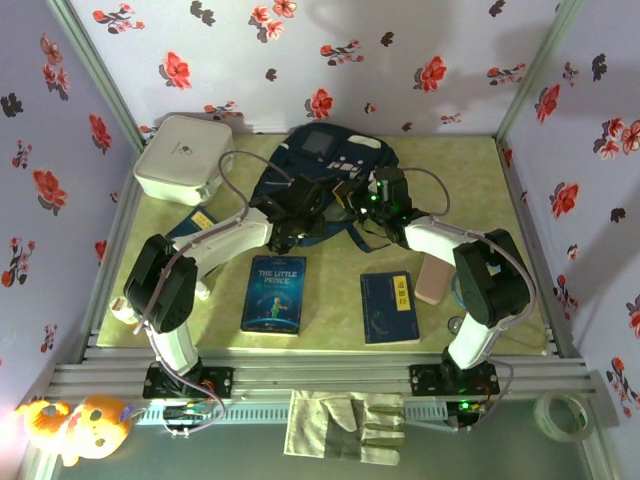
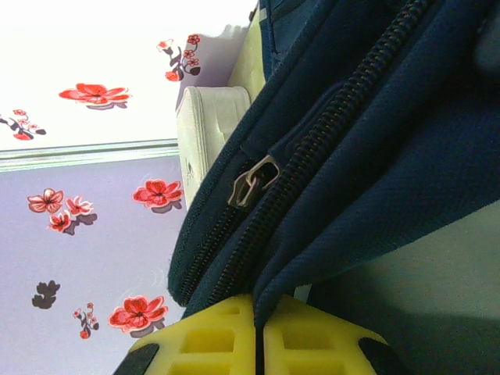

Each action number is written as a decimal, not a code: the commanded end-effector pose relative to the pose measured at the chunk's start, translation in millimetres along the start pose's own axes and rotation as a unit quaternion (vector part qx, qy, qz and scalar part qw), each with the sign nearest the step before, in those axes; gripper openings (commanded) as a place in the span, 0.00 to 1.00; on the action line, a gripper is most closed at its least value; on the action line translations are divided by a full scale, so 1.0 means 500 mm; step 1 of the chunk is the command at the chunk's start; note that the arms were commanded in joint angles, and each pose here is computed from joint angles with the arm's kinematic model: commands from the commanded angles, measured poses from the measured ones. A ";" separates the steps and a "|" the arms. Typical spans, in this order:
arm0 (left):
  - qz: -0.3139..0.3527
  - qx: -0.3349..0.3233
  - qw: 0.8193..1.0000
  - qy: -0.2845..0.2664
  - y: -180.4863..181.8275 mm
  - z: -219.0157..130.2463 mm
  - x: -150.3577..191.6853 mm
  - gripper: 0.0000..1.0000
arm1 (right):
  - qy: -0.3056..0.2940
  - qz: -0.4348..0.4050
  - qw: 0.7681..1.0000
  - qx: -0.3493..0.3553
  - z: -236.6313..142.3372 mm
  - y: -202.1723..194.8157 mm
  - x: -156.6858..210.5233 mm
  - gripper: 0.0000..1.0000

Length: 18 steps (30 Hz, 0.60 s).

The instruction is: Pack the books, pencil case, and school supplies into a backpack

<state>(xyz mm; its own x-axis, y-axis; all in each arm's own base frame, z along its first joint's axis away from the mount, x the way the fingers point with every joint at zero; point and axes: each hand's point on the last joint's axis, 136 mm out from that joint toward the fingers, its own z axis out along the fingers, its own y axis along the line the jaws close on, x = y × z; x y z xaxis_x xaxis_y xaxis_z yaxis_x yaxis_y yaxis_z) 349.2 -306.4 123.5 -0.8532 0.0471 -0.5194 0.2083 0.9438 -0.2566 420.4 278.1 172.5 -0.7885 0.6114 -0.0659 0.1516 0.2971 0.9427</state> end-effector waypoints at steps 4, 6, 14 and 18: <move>-0.007 -0.022 1.000 -0.016 0.009 0.012 -0.014 0.23 | -0.011 -0.024 0.998 -0.059 -0.002 0.080 -0.012 0.08; -0.002 -0.023 1.000 -0.015 0.009 0.013 -0.012 0.27 | -0.010 -0.023 0.998 -0.058 -0.001 0.078 -0.011 0.08; 0.028 -0.036 0.999 -0.012 0.007 0.021 0.000 0.27 | -0.012 -0.021 0.998 -0.059 -0.001 0.077 -0.012 0.08; 0.049 -0.071 0.996 -0.012 0.019 0.021 0.006 0.29 | -0.012 -0.023 0.998 -0.061 -0.002 0.081 -0.012 0.09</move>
<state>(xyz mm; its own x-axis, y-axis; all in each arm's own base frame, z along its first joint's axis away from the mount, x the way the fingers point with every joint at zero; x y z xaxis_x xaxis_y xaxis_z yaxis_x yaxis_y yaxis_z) 349.8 -307.1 114.8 -0.8362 0.0851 -0.5418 0.2175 0.9584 -0.1850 420.0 278.5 172.6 -0.7904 0.6092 -0.0641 0.1517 0.2961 0.9430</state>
